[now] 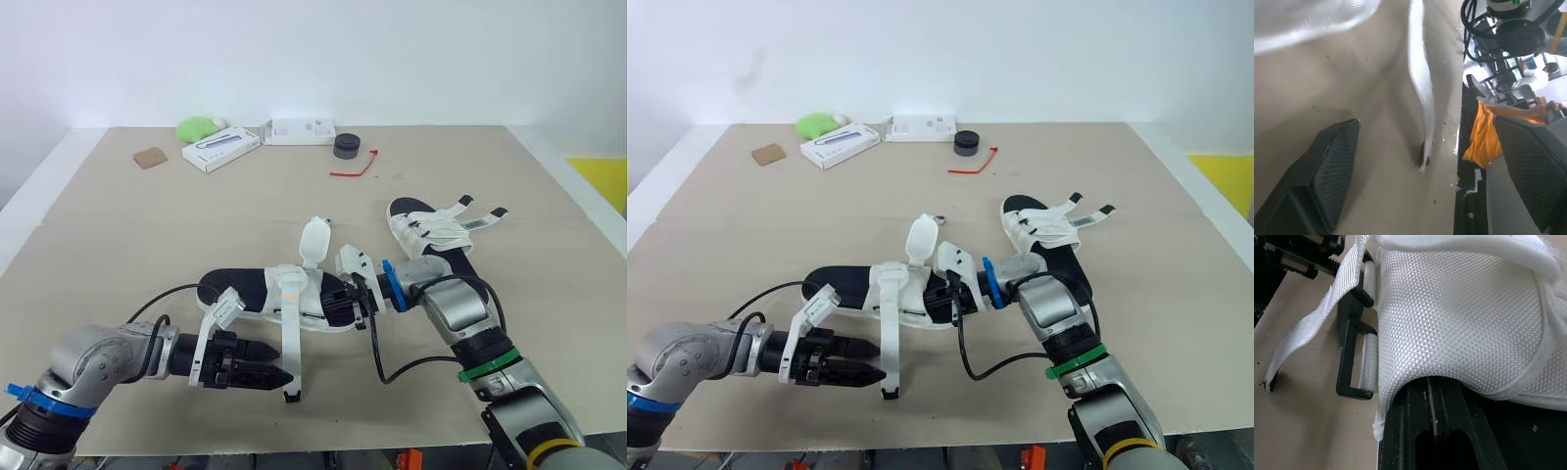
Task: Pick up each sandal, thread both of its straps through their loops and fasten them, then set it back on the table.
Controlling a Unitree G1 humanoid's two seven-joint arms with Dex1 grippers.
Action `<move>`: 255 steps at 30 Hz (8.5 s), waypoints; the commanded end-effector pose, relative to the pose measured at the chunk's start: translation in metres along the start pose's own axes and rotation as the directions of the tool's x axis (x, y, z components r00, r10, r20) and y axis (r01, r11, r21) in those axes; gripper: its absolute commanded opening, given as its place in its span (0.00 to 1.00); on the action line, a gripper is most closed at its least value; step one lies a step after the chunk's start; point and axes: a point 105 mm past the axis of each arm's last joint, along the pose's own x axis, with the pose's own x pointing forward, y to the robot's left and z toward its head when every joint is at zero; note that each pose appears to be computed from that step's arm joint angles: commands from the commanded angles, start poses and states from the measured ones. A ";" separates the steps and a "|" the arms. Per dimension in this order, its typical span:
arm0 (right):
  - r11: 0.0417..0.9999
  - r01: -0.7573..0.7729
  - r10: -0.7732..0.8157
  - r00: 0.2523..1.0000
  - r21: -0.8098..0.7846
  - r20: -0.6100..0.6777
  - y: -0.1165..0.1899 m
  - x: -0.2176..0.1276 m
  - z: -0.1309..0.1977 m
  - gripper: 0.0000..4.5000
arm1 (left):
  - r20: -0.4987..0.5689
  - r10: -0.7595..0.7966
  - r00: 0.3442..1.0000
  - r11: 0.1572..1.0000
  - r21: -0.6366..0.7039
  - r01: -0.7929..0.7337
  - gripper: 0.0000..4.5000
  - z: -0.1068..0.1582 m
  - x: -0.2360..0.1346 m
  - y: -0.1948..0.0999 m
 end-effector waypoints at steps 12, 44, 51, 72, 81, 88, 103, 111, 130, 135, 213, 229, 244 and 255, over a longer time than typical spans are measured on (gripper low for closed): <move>0.990 -0.039 0.055 0.992 0.135 -0.116 0.015 0.014 -0.042 0.00 | 0.011 -0.058 0.998 0.998 -0.038 0.058 0.40 0.003 0.017 0.002; 0.991 -0.045 0.059 0.992 0.123 -0.113 0.008 0.016 -0.038 0.00 | 0.216 -0.133 0.967 0.970 -0.171 0.171 0.03 0.129 -0.030 0.004; 0.992 -0.042 0.055 0.992 0.123 -0.111 0.008 0.016 -0.038 0.00 | 0.042 -0.143 0.989 0.975 -0.163 0.148 0.03 0.114 -0.026 0.012; 0.991 -0.030 0.045 0.993 0.133 -0.109 0.010 0.015 -0.039 0.00 | 0.081 -0.205 0.975 0.965 -0.148 0.216 0.03 0.146 -0.021 0.013; 0.990 -0.030 0.046 0.993 0.140 -0.107 0.012 0.015 -0.040 0.00 | 0.028 -0.187 0.982 0.963 -0.191 0.188 0.03 0.122 -0.027 0.023; 0.989 -0.030 0.046 0.993 0.143 -0.109 0.013 0.015 -0.041 0.00 | -0.021 -0.215 0.976 0.962 -0.176 0.208 0.03 0.111 -0.015 0.021; 0.989 -0.032 0.047 0.994 0.143 -0.102 0.015 0.016 -0.039 0.00 | -0.003 -0.222 0.975 0.961 -0.170 0.218 0.03 0.112 -0.012 0.022; 0.989 -0.031 0.046 0.994 0.143 -0.104 0.015 0.016 -0.039 0.00 | 0.080 -0.230 0.970 0.948 -0.209 0.242 0.03 0.119 -0.008 0.025; 0.987 -0.032 0.047 0.994 0.155 -0.097 0.016 0.016 -0.039 0.00 | 0.102 -0.222 0.970 0.930 -0.278 0.242 0.03 0.108 -0.007 0.023; 0.987 -0.030 0.046 0.994 0.157 -0.098 0.017 0.016 -0.040 0.00 | 0.096 -0.221 0.971 0.930 -0.280 0.239 0.03 0.104 -0.007 0.023; 0.984 -0.038 0.053 0.995 0.174 -0.083 0.021 0.017 -0.039 0.00 | -0.051 -0.163 0.985 0.965 0.199 0.170 0.03 0.097 -0.027 0.028; 0.983 -0.040 0.055 0.996 0.179 -0.077 0.021 0.018 -0.038 0.00 | -0.094 -0.219 0.971 0.944 0.229 0.236 0.03 0.117 -0.022 0.018; 0.982 -0.041 0.055 0.996 0.185 -0.072 0.023 0.019 -0.039 0.00 | -0.215 -0.180 0.960 0.939 0.254 0.233 0.03 0.112 -0.020 0.024; 0.982 -0.039 0.054 0.996 0.187 -0.072 0.024 0.019 -0.039 0.00 | -0.185 -0.195 0.963 0.953 0.196 0.231 0.03 0.128 -0.018 0.019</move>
